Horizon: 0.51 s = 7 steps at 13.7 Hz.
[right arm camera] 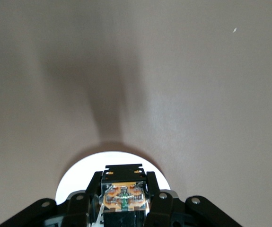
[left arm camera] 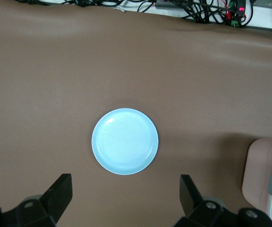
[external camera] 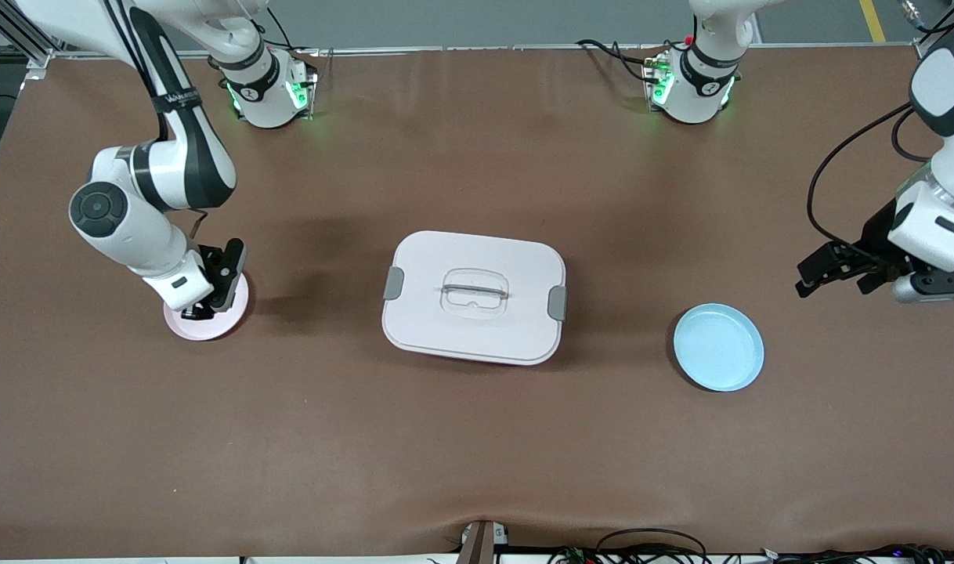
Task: Transfer orange switch to right arm and place
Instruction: 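Move the right gripper with the switch over the white plate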
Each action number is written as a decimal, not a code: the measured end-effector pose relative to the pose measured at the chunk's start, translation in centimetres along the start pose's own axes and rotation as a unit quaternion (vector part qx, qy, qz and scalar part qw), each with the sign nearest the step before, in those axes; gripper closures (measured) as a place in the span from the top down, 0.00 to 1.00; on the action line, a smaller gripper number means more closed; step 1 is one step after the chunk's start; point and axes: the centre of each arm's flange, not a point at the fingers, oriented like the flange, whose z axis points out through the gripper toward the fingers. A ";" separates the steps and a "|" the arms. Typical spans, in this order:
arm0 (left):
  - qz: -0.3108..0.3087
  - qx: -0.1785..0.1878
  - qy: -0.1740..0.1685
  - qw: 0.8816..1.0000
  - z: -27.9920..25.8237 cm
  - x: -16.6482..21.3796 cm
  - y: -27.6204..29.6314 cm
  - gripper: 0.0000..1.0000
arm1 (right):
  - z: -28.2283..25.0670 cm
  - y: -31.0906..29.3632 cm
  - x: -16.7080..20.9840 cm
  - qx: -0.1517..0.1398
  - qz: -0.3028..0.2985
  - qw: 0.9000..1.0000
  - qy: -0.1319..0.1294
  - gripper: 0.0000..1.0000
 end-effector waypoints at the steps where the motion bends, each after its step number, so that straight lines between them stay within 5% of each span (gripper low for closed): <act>1: 0.001 0.001 0.002 1.000 -0.3 -0.1 0.1 1.00 | 0.6 -0.2 -0.8 -0.006 -0.004 1.000 0.002 0.41; 4: 0.002 0.001 0.003 1.000 -0.4 -0.1 0.3 1.00 | 2.1 -0.7 -3.7 -0.027 -0.010 1.000 0.006 0.41; 7: 0.002 0.000 0.003 1.000 -0.5 -0.1 0.3 1.00 | 4.0 -1.5 -5.8 -0.019 -0.009 1.000 0.005 0.41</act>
